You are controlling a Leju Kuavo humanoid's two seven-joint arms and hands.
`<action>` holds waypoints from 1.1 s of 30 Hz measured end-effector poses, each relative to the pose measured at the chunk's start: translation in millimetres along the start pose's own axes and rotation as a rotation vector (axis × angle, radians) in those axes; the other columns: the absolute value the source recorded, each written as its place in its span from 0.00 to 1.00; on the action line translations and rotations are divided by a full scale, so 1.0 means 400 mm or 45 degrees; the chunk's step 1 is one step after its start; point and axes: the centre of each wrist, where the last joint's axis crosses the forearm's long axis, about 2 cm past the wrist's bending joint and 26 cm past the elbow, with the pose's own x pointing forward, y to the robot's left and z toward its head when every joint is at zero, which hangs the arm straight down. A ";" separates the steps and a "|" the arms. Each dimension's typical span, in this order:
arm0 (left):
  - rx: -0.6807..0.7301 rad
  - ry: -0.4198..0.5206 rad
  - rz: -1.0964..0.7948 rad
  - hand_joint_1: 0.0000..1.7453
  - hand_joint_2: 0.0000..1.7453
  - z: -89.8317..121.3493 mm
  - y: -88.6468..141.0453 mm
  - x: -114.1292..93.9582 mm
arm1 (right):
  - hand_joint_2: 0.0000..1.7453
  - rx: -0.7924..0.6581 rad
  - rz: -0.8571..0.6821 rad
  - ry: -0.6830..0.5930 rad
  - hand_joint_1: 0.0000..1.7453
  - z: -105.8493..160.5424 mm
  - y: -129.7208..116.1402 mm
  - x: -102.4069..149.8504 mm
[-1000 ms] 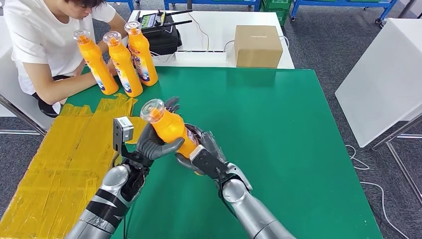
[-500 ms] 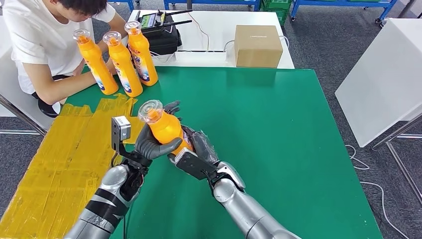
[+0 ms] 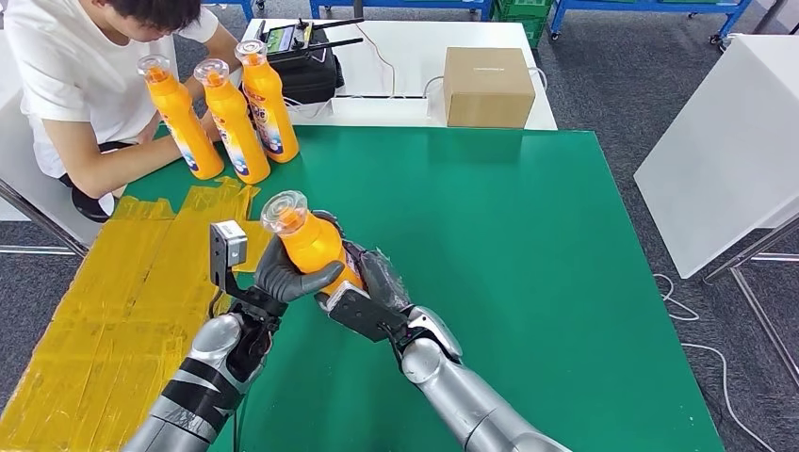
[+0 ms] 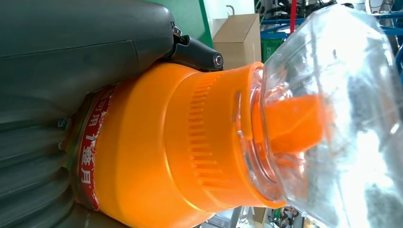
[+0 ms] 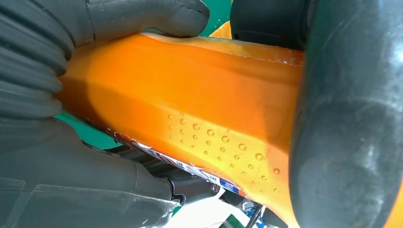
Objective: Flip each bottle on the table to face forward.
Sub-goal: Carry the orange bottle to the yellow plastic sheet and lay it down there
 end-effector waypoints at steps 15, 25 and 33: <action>0.028 -0.019 0.014 1.00 1.00 0.001 -0.004 -0.003 | 1.00 -0.017 0.004 0.003 1.00 0.001 -0.001 -0.002; 0.037 -0.032 0.013 1.00 1.00 -0.001 -0.006 -0.003 | 1.00 -0.028 0.010 0.000 0.25 0.001 -0.002 -0.002; 0.280 -0.118 -0.278 1.00 1.00 0.015 0.031 0.017 | 0.00 -0.253 -0.153 -0.081 0.00 0.084 -0.068 -0.015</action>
